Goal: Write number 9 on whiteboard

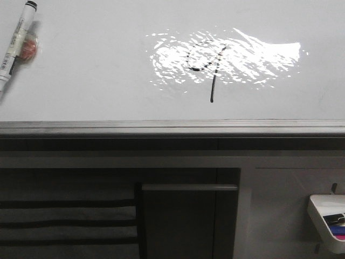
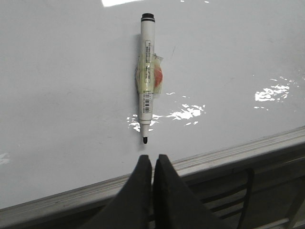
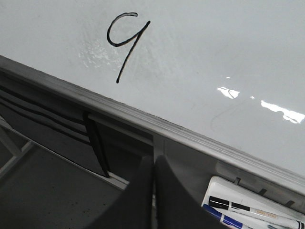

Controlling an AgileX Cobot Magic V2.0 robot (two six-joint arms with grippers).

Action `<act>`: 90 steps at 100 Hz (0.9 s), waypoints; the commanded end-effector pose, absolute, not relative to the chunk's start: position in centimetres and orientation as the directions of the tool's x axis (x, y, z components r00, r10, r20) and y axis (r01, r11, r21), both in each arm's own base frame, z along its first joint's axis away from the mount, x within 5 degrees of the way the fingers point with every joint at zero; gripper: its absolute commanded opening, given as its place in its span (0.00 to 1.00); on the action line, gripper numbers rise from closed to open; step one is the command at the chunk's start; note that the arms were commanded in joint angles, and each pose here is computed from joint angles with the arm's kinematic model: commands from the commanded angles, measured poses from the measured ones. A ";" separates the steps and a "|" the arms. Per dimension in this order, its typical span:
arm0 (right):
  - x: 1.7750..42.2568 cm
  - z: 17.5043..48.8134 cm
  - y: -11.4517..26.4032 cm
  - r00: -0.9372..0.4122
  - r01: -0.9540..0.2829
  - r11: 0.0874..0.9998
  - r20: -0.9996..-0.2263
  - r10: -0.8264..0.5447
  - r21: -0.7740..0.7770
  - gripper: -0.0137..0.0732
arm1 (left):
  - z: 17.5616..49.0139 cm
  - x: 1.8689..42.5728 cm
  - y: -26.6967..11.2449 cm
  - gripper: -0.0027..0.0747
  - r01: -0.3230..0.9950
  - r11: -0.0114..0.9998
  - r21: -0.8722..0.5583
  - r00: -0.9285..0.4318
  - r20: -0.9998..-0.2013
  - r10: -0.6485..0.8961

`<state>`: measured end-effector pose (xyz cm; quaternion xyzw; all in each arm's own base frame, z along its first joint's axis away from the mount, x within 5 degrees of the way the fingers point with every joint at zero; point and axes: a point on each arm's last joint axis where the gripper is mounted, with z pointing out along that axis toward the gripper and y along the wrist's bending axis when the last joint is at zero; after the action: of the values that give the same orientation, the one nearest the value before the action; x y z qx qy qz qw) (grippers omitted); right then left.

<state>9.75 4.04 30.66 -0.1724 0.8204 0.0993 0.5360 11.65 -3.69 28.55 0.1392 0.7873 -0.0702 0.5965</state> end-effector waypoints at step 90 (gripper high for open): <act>9.9 32.1 4.0 -0.284 -0.382 0.924 -0.948 -0.141 -0.023 0.07 | 20.9 5.4 -0.7 0.01 0.142 0.978 -0.154 0.092 -0.981 -0.168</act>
<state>9.67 4.02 30.68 -0.1718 0.8201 0.1004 0.5365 5.52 -0.68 20.85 -0.0080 0.7013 -0.0964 0.7062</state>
